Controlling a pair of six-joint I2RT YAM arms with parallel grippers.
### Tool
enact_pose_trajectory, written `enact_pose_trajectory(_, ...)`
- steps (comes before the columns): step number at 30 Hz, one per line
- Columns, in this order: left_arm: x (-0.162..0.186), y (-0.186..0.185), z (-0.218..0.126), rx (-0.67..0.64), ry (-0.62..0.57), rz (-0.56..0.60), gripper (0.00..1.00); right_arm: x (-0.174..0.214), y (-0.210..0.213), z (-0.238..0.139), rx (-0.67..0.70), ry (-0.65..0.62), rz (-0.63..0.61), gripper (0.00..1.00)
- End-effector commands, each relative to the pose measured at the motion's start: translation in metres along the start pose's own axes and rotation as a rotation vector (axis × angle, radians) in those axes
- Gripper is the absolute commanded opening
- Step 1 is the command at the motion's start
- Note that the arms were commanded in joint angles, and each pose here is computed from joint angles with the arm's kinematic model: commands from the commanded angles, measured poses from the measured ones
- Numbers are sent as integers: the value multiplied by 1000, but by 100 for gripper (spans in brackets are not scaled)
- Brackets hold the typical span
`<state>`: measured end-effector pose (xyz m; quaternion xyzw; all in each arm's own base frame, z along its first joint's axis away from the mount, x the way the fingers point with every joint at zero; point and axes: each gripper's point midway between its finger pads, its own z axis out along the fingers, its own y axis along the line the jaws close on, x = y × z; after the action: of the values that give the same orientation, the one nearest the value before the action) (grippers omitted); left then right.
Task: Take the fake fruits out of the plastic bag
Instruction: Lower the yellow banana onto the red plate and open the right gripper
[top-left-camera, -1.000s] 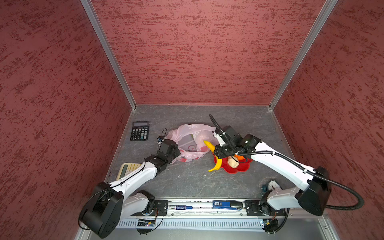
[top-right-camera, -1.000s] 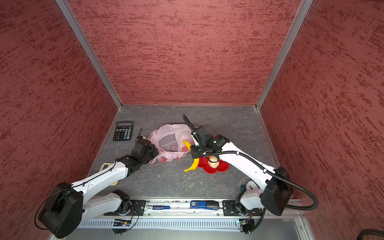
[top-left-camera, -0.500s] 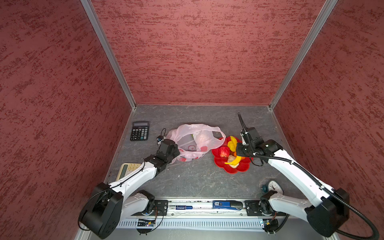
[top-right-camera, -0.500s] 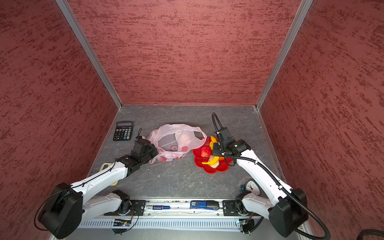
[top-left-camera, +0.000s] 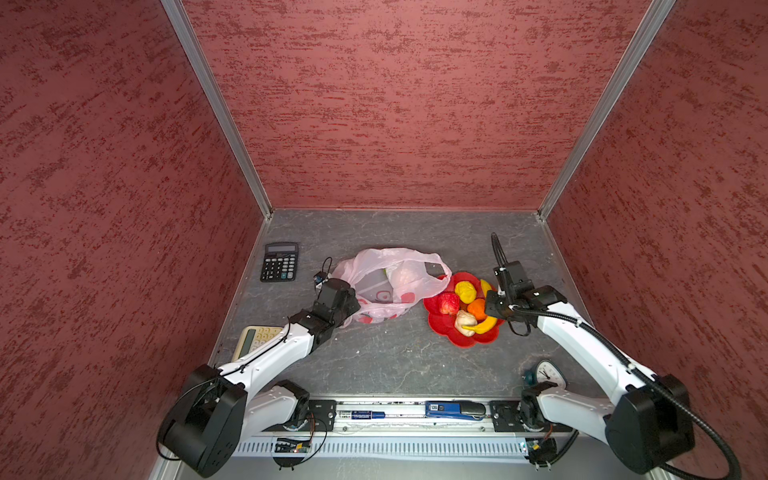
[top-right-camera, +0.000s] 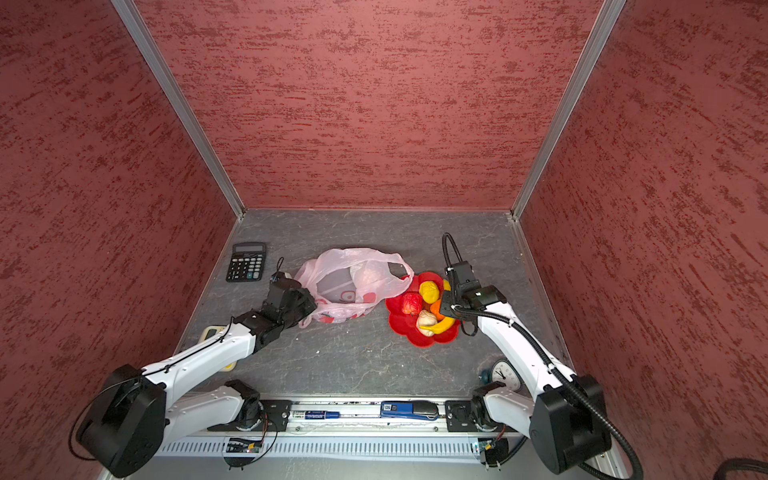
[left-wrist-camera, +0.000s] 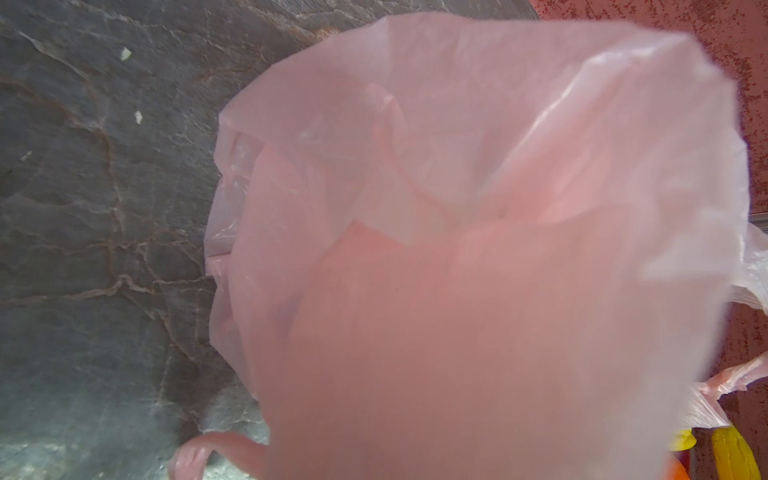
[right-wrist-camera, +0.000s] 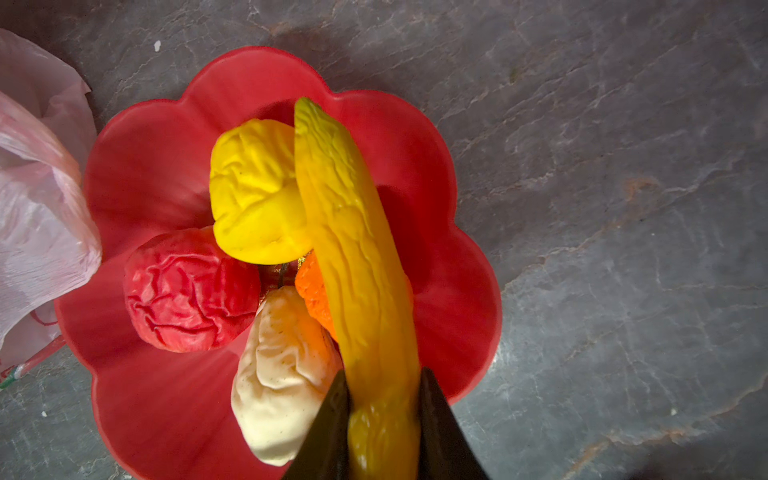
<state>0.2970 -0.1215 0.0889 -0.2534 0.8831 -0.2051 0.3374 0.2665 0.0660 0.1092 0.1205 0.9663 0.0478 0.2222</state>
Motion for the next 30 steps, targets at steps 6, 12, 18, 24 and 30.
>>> enact_pose_trajectory(6,3,1,5,-4,17,12,1,1,-10,9,26,-17,12,19)
enact_pose_trajectory(12,4,2,5,-5,21,12,1,3,-13,14,40,-2,11,19)
enact_pose_trajectory(18,3,3,5,-6,18,13,1,4,-16,19,56,4,18,19)
enact_pose_trajectory(24,4,4,4,-7,19,10,1,5,-18,22,70,7,16,20)
enact_pose_trajectory(30,4,3,4,-5,21,11,1,8,-19,28,73,16,14,21)
